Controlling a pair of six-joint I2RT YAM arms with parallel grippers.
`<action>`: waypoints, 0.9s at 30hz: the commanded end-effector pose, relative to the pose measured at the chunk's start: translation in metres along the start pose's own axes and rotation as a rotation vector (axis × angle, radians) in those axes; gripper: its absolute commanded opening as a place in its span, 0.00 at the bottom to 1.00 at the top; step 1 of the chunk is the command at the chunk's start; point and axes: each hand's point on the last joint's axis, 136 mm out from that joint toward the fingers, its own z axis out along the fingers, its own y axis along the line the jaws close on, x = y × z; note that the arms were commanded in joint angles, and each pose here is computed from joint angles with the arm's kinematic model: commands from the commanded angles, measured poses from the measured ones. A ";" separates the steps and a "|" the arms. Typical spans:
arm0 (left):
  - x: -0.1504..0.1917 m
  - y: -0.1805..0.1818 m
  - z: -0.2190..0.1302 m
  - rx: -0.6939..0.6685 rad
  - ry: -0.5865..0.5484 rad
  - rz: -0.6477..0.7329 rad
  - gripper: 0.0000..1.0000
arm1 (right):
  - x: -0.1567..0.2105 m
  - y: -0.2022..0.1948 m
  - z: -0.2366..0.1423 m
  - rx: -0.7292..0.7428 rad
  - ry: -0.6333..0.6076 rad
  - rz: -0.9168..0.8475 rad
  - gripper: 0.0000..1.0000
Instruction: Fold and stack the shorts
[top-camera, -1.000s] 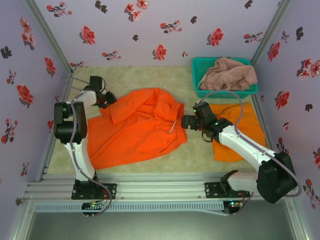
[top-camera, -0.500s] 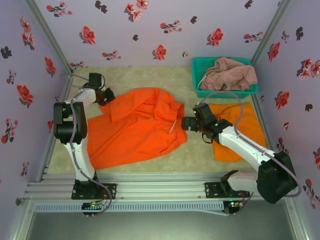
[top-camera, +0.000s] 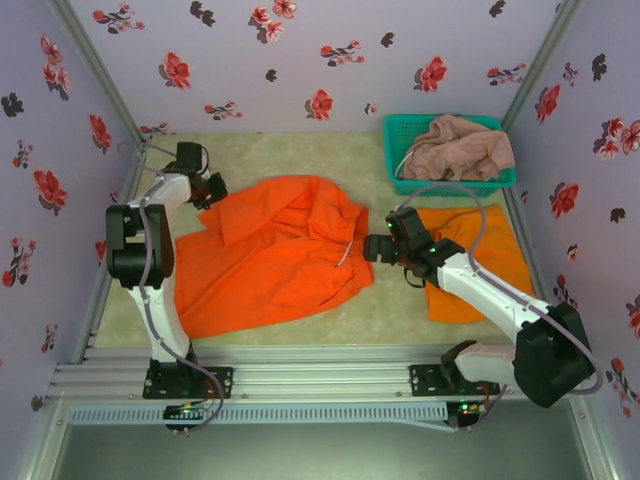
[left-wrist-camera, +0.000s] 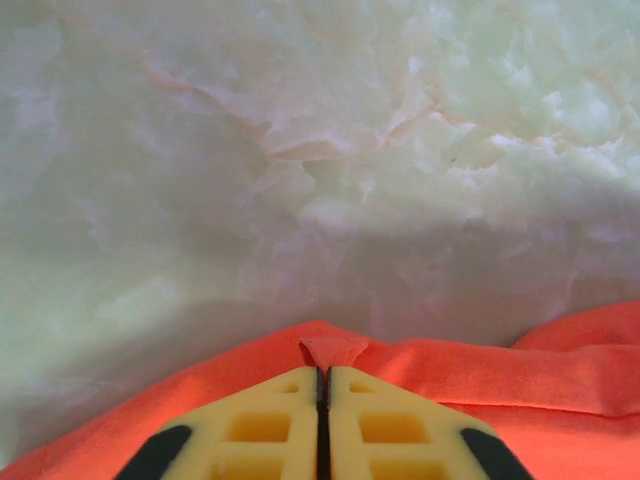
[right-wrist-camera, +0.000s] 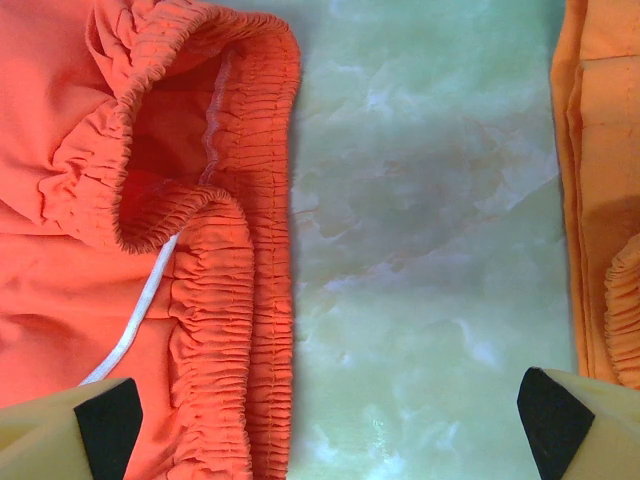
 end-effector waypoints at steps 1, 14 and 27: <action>-0.011 -0.005 -0.010 0.004 -0.018 0.017 0.03 | -0.001 -0.002 0.001 -0.004 -0.009 0.015 0.99; -0.132 -0.034 -0.083 0.027 -0.364 0.063 0.00 | -0.001 -0.002 0.002 -0.002 -0.002 0.015 0.99; -0.246 -0.033 -0.055 0.155 -0.533 -0.042 0.72 | -0.006 0.000 -0.004 -0.001 -0.001 0.026 0.99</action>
